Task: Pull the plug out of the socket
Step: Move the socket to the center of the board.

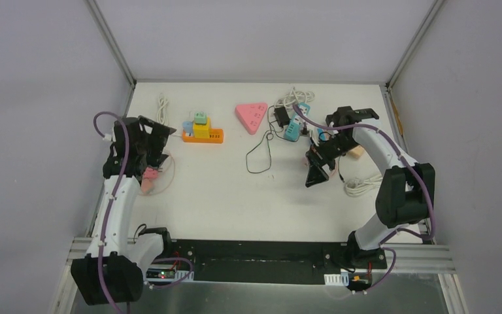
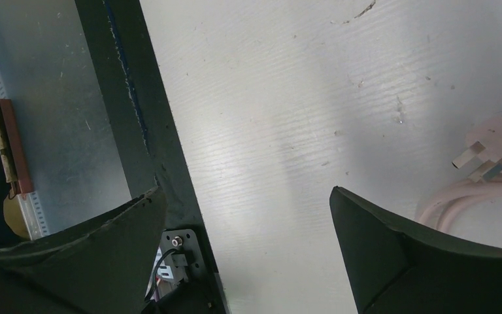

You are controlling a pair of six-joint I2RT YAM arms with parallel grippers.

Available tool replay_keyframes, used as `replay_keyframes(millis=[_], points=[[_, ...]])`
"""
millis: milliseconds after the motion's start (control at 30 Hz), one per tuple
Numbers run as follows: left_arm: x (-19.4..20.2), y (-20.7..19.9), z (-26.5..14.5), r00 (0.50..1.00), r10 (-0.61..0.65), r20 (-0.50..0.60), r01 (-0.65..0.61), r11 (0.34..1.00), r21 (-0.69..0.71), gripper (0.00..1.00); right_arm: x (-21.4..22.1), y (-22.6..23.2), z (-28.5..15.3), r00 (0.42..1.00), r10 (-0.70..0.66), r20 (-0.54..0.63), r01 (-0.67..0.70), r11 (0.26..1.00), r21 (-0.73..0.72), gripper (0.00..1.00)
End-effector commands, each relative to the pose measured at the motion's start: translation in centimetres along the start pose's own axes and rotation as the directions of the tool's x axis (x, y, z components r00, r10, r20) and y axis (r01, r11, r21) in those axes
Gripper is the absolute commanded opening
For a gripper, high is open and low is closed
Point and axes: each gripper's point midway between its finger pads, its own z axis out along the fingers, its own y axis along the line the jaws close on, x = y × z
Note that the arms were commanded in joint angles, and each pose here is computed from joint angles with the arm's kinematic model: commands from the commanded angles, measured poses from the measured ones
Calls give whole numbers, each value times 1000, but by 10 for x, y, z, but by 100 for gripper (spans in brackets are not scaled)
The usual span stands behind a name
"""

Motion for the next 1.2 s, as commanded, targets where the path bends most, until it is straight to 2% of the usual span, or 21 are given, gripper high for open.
replay_keyframes(millis=[0, 167, 333, 633, 767, 867, 1067, 1167], points=[[11, -56, -9, 953, 273, -133, -229, 933, 277, 99, -11, 0, -20, 998, -49, 34, 46, 997, 65, 100], [31, -97, -23, 853, 503, -135, -379, 778, 502, 99, -1, -5, -34, 995, -33, 93, 24, 995, 99, 100], [58, -113, -27, 739, 670, -68, -515, 627, 585, 99, 7, -16, -60, 976, -4, 219, -31, 987, 155, 100], [68, -119, -36, 721, 692, -42, -520, 580, 628, 99, 2, -11, -70, 956, -58, 287, 6, 984, 180, 100], [80, -113, -55, 661, 750, 19, -606, 520, 602, 99, -5, -8, -73, 946, -44, 320, -17, 982, 186, 100], [82, -101, -64, 627, 778, 44, -663, 503, 554, 99, -12, -7, -76, 935, -44, 352, -31, 978, 204, 100], [93, -87, -73, 619, 785, 26, -660, 502, 559, 99, -23, -7, -85, 922, -63, 382, -36, 969, 246, 100], [93, -86, -79, 620, 784, 38, -660, 495, 565, 99, -33, -14, -99, 911, -79, 405, -60, 946, 319, 100]])
